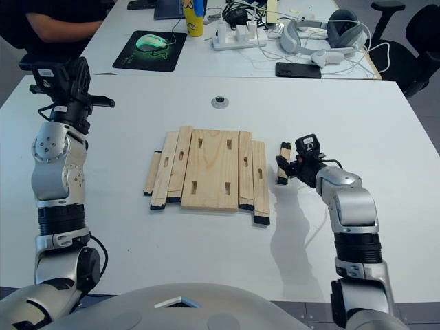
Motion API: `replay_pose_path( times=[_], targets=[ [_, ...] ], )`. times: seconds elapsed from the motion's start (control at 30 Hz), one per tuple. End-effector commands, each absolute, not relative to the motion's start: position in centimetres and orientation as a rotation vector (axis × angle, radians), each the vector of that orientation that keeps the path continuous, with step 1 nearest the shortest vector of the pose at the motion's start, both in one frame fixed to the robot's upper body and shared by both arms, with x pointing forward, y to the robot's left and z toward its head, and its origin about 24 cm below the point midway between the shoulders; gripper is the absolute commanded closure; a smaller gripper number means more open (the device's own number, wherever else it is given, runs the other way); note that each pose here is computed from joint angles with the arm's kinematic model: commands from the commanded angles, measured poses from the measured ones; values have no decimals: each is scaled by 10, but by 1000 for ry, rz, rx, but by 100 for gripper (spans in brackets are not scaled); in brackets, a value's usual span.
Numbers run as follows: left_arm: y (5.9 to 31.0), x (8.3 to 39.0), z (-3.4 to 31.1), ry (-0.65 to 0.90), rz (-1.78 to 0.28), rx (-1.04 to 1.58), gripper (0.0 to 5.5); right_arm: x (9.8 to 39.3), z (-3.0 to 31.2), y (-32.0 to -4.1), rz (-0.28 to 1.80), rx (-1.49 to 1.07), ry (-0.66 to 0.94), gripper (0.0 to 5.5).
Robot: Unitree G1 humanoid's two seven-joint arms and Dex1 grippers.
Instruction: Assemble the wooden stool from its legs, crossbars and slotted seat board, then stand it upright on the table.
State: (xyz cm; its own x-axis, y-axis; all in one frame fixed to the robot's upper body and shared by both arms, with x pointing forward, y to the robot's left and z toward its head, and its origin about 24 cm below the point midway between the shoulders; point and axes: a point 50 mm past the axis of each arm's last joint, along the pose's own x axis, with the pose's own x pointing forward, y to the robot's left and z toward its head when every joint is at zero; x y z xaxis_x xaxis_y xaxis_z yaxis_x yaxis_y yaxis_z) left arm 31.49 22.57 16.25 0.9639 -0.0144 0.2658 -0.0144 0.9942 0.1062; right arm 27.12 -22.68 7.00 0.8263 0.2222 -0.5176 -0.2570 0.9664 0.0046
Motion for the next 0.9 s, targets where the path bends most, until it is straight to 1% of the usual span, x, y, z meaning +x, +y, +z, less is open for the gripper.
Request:
replay_pose_path(
  times=[0.03,0.17,0.3,0.4,0.63,0.77,0.9],
  targets=[
    [223,314,159,-254,-12,95,550,278,74,-229,140,-23,533,210],
    [221,315,160,-258,-19,91,550,283,68,-223,70,-49,542,210],
    [217,318,159,-257,-31,86,550,288,62,-209,75,-4,551,210],
    [217,318,159,-259,-31,84,550,293,63,-203,79,-28,554,210],
    [217,317,162,-273,-28,82,550,292,63,-213,17,-114,571,210],
    [217,316,161,-276,-23,80,550,288,60,-219,-5,-104,600,210],
    [217,316,162,-280,-20,81,550,283,53,-219,-2,-71,644,210]
  ],
)
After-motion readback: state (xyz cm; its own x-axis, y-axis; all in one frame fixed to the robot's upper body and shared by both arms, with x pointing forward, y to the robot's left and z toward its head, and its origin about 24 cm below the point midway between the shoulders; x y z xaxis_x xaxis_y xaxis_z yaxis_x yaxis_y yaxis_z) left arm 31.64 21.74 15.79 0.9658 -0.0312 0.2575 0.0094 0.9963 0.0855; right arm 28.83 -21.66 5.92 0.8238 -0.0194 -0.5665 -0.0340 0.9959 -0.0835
